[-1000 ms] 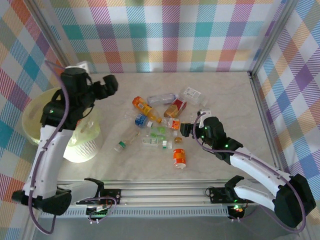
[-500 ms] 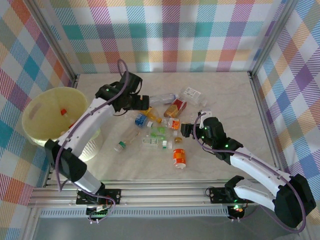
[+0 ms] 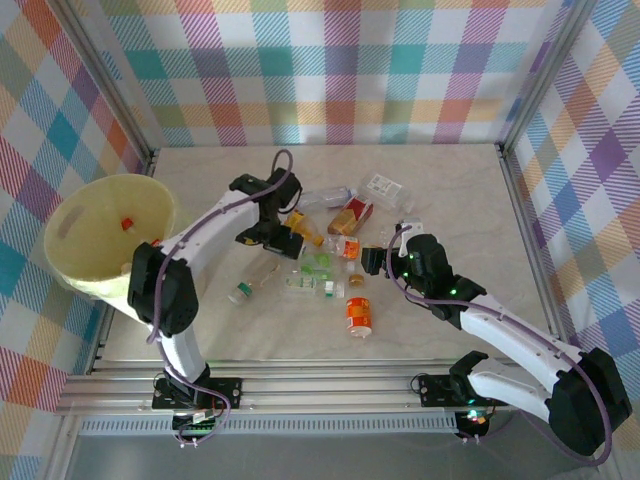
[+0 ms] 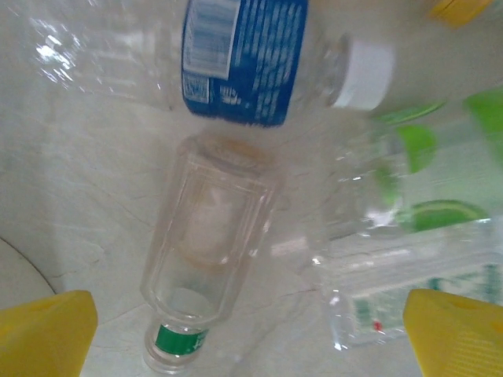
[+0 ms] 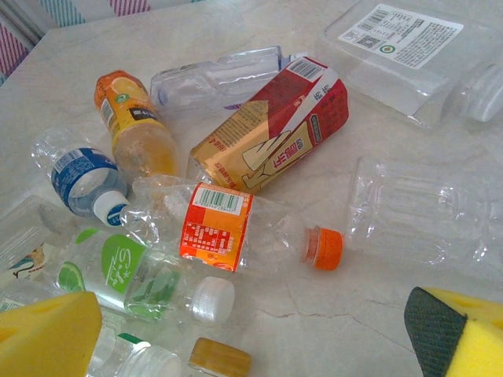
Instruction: Put the plastic bottles in the bin
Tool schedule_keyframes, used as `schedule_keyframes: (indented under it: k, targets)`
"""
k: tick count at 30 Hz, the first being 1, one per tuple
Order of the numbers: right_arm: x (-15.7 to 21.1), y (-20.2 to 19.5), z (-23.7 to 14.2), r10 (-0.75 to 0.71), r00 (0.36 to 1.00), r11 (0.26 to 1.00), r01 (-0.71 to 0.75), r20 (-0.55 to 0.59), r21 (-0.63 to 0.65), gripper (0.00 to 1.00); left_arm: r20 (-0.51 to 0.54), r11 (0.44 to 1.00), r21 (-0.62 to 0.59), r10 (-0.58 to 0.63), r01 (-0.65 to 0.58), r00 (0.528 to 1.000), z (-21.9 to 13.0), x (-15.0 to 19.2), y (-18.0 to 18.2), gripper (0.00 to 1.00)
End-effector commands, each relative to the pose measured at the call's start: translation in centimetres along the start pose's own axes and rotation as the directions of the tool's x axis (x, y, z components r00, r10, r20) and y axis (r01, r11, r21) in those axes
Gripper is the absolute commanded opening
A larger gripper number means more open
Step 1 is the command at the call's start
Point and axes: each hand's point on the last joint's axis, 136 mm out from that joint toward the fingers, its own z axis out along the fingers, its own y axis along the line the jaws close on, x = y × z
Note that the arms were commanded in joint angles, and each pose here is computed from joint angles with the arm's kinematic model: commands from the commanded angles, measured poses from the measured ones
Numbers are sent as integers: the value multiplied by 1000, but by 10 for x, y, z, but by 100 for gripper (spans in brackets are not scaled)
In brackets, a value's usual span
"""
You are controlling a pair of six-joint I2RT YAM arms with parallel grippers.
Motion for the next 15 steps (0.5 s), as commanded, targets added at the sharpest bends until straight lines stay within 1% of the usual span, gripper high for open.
schedule_keyframes:
  k: [1,5,8,12,15]
  targets:
    - [-5,7,0,-28,999,999,28,25,-31,100,-64,998,-44,34,-36,997,22,8,17,100]
    - [-3,7,0,-32,999,999,33,17,-30,100,-84,999,-5,43,-44,996,46,8,24,100]
    - [0,5,1,-32,999,999,32,8,-23,100,-91,995,25,95,-93,991,60,9,20,100]
    - [1,4,1,-29,1000,999,29,4,-19,100,-93,994,26,110,-108,990,76,8,19,100]
    - [1,4,1,-27,1000,999,27,4,-20,100,-100,994,28,112,-109,989,85,7,18,98]
